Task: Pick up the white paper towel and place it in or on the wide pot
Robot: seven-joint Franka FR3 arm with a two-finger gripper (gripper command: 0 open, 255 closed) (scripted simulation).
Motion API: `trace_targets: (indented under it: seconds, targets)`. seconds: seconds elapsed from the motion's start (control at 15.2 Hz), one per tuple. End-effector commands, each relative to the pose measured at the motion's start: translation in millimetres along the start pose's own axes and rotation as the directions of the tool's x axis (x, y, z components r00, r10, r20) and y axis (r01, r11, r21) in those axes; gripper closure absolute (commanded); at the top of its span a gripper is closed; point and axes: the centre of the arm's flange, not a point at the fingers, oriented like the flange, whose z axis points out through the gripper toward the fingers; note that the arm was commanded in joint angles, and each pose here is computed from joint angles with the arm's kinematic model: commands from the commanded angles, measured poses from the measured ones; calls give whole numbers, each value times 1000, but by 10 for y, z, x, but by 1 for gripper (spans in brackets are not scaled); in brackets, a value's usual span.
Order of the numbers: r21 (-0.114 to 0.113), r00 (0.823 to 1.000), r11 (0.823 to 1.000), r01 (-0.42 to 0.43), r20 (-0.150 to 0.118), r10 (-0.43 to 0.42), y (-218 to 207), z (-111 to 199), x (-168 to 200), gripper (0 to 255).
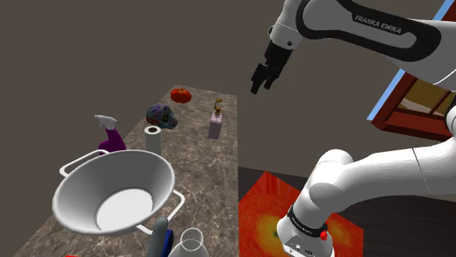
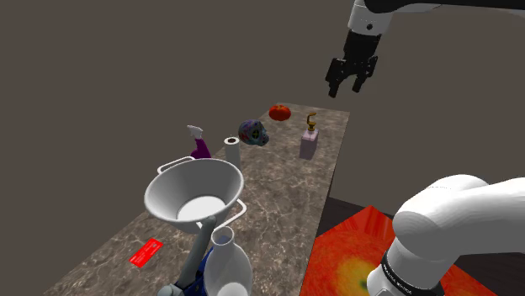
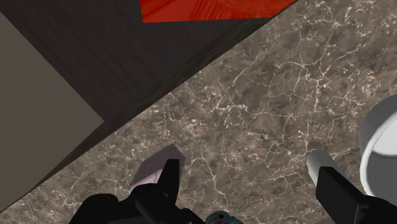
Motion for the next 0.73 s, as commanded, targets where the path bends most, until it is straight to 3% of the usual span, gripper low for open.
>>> trace_targets:
  seconds: [0.0,0.66]
  targets:
    - [0,1000,1000,0,0,0,0,0,0,0]
    - [22,1000,1000,19,4,-19,-800,783,666,0]
